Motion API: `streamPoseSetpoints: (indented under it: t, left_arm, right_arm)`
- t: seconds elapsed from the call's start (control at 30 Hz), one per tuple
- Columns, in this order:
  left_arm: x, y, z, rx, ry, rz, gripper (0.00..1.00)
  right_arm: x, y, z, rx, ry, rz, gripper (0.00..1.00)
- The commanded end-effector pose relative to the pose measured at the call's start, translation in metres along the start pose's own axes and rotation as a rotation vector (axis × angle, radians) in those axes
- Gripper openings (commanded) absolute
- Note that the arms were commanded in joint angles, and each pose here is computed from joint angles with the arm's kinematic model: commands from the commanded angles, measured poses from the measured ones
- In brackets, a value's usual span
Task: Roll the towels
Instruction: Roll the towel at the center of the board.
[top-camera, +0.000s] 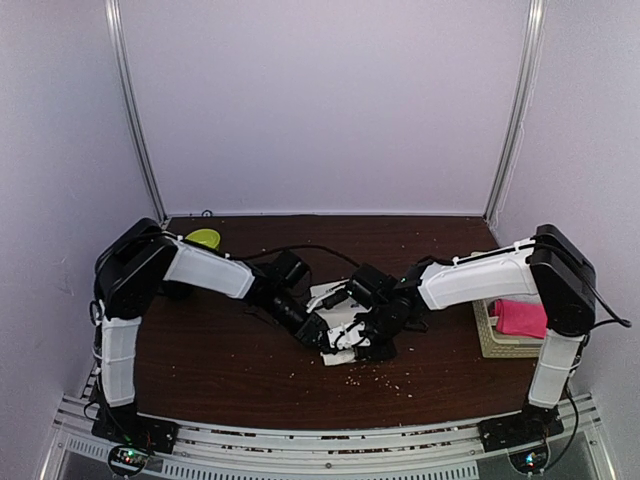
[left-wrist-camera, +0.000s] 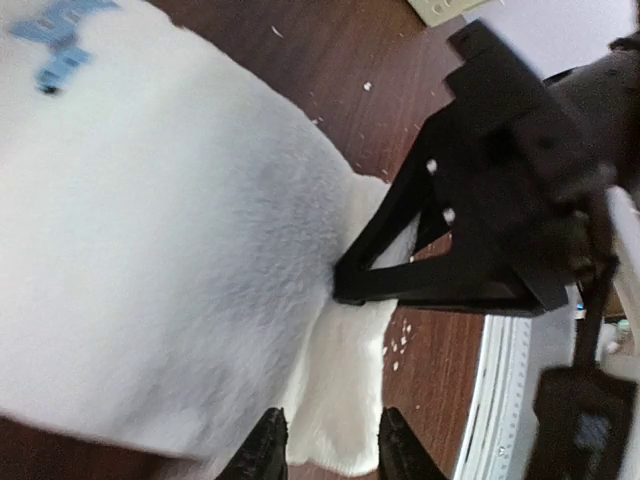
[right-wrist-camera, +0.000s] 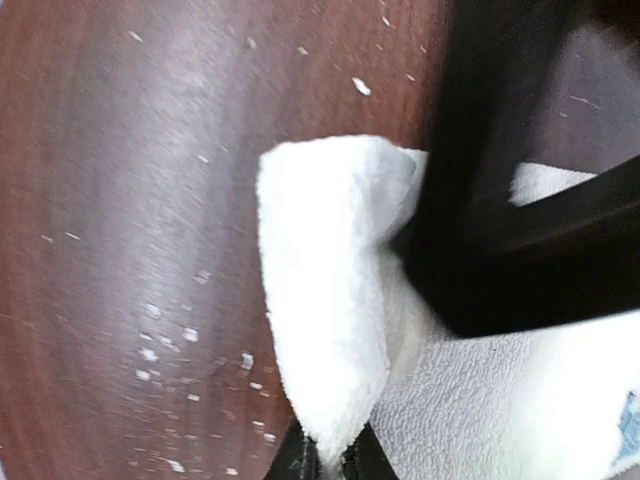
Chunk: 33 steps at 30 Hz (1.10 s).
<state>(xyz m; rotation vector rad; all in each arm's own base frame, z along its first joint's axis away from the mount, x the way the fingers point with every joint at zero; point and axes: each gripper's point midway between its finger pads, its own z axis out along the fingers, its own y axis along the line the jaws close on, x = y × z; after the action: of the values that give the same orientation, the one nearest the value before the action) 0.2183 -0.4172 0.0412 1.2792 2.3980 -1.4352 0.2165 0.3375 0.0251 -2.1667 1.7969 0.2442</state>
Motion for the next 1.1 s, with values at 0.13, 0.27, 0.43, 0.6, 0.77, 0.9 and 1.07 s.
streamPoseSetpoints:
  t: [0.13,0.27,0.43,0.6,0.77,0.9,1.07]
  left_arm:
    - [-0.045,-0.016,-0.112,-0.507,-0.350,0.293,0.35]
    - [-0.037,-0.044,-0.131,-0.688,-0.396,0.517,0.39]
    - [-0.030,-0.077,-0.099,-0.799,-0.263,0.821,0.41]
    - [-0.024,-0.082,-0.042,-0.797,-0.080,0.975,0.41]
    - [-0.020,-0.056,-0.005,-0.789,0.044,0.995,0.39]
    - [-0.019,-0.034,0.007,-0.838,0.097,0.983,0.40]
    - [-0.024,-0.020,0.008,-0.907,0.085,0.991,0.41]
  right_arm:
    - [0.013,0.038,-0.007,-0.508,-0.025,0.371,0.07]
    - [0.016,0.016,-0.004,-0.633,-0.055,0.539,0.08]
    - [0.020,0.008,0.010,-0.758,-0.014,0.617,0.08]
    - [0.026,0.004,0.023,-0.752,0.026,0.664,0.08]
    - [0.030,0.005,0.027,-0.745,0.037,0.672,0.09]
    - [0.031,0.006,0.027,-0.747,0.037,0.674,0.09]
    - [0.031,0.006,0.028,-0.747,0.035,0.673,0.09]
